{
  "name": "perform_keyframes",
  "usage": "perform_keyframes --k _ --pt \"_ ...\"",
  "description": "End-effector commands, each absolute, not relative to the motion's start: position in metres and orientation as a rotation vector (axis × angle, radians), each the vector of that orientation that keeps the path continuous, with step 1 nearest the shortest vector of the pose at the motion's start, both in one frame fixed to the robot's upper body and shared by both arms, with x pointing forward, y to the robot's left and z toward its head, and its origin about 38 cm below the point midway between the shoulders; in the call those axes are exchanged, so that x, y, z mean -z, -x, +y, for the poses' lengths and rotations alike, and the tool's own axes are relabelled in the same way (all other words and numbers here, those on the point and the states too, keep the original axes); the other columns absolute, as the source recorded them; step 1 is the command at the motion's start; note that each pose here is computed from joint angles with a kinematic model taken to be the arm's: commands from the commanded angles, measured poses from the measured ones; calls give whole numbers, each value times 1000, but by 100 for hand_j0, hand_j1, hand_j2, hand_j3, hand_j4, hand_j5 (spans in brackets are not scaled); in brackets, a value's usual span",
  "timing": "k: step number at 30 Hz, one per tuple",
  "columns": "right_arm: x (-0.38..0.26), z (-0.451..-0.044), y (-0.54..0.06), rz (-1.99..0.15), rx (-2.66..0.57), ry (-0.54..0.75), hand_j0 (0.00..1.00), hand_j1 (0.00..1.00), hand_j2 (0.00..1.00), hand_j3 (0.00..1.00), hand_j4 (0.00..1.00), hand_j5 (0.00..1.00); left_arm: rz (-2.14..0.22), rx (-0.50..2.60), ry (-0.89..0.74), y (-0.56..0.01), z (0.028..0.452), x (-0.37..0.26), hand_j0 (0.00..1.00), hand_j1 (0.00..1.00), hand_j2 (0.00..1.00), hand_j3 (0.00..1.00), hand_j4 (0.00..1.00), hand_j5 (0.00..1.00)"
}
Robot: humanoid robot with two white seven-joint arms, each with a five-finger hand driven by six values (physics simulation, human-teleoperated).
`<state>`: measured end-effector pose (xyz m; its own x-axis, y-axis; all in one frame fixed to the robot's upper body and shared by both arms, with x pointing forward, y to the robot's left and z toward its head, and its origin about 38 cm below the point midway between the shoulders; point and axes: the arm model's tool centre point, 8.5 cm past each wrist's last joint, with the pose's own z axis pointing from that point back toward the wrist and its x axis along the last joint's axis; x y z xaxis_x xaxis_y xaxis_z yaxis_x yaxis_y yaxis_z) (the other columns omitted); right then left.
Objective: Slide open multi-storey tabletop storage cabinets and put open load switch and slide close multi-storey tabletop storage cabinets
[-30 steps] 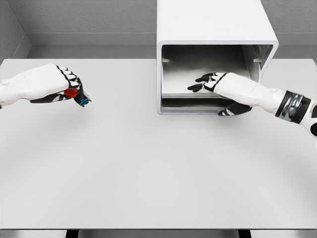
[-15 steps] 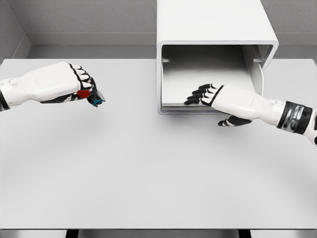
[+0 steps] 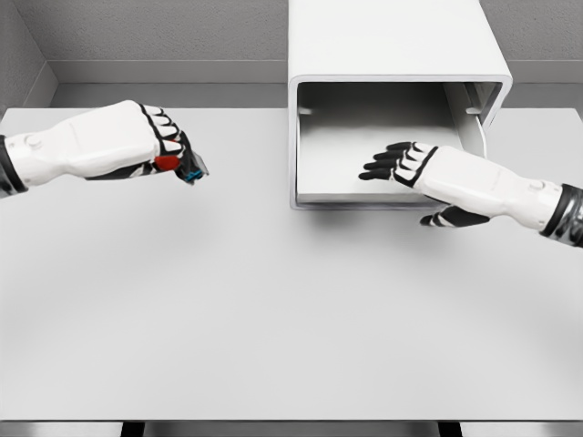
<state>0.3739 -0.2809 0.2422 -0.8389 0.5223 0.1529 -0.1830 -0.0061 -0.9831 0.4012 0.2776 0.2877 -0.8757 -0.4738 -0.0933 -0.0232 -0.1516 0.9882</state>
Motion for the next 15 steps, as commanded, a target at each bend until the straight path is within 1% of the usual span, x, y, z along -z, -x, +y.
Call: perform_keyframes --k 1,3,5,9,11,13,14,15 --pt "-254 -288 -374 -1818 -1864 380 98 98 98 98 98 98 -1843 2093 -544 -401 270 -288 45 45 45 45 45 45" --pt "-265 -300 -370 -1841 -1827 384 97 97 97 97 97 97 -1855 2093 -547 -402 268 -291 45 45 45 45 45 45" --pt "-271 -313 -367 -1857 -1776 400 94 94 94 94 94 94 -1876 2091 -547 -403 262 -293 45 45 45 45 45 45" --pt "-285 -331 -363 -1893 -1707 440 88 88 88 88 88 88 -1915 2087 -548 -405 253 -300 45 45 45 45 45 45" --pt "-290 -335 -362 -1908 -1692 433 86 86 86 86 86 86 -1940 2088 -551 -407 246 -305 45 45 45 45 45 45" --pt "-292 -337 -362 -1905 -1693 433 80 80 80 80 80 80 -1960 2088 -549 -408 240 -308 45 45 45 45 45 45" --pt "-297 -342 -360 -1920 -1670 442 78 78 78 78 78 78 -1971 2086 -547 -409 237 -309 45 45 45 45 45 45" --pt "-298 -348 -358 -1915 -1658 448 74 74 74 74 74 74 -1981 2085 -547 -409 234 -310 45 45 45 45 45 45"
